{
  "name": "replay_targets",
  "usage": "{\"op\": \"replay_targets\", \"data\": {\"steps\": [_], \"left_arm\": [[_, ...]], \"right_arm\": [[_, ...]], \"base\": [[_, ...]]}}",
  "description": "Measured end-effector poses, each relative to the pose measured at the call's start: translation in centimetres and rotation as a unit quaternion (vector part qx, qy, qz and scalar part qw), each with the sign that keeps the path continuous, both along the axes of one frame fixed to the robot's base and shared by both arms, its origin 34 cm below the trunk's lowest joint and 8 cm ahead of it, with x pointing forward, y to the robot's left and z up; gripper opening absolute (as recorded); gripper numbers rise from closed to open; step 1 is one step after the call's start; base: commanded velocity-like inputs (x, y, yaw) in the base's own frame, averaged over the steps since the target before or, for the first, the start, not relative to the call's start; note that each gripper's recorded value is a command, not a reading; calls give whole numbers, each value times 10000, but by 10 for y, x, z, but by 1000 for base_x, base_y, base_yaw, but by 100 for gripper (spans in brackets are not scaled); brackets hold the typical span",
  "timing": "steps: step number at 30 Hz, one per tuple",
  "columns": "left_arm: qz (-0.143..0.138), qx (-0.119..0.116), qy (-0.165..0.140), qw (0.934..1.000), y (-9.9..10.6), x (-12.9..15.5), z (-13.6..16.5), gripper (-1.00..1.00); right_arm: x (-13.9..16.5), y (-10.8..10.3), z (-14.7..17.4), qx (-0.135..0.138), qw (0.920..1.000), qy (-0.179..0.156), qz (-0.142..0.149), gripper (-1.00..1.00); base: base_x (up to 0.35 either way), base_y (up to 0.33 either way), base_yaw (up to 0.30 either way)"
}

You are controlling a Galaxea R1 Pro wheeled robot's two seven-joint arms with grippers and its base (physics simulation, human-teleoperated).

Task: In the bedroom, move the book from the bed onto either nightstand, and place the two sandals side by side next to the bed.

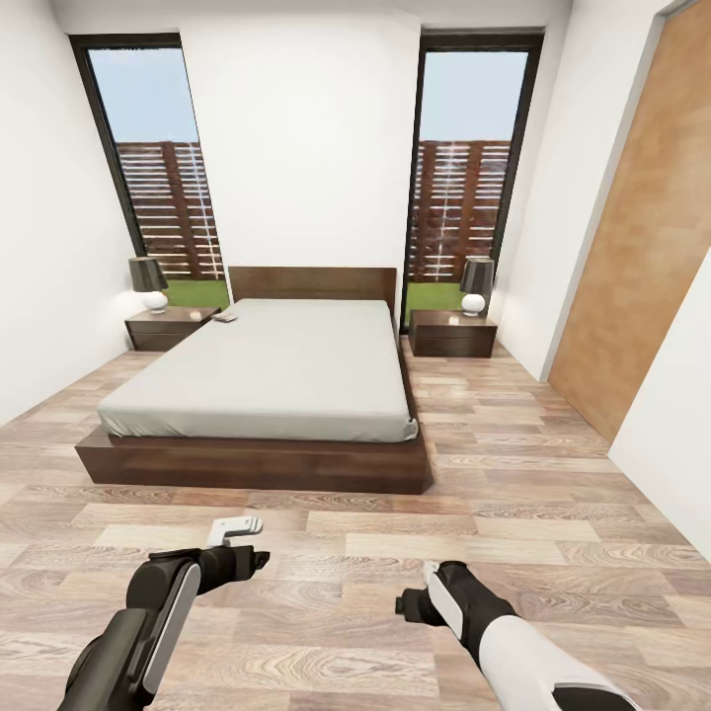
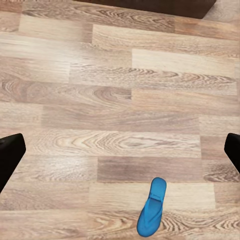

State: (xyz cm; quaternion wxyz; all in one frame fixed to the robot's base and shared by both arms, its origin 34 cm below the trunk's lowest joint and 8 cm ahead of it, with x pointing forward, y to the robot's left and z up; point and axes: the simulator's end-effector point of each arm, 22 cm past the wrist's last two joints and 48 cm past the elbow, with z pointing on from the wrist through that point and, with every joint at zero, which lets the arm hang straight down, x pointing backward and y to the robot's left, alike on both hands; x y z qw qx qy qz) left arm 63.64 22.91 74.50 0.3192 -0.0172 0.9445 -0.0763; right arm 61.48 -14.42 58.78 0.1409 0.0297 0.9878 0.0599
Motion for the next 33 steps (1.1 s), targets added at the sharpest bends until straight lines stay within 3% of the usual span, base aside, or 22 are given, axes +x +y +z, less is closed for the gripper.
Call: {"op": "replay_targets", "data": {"steps": [16, 33], "left_arm": [[-8, 2, -7, 10000, -1, 0, 0, 100], [-8, -1, -9, 10000, -1, 0, 0, 100]], "right_arm": [[9, 15, 4, 248, 9994, -255, 28, 100], [9, 16, 3, 282, 9992, -291, 26, 100]], "base": [[0, 0, -15], [0, 0, -10]]}}
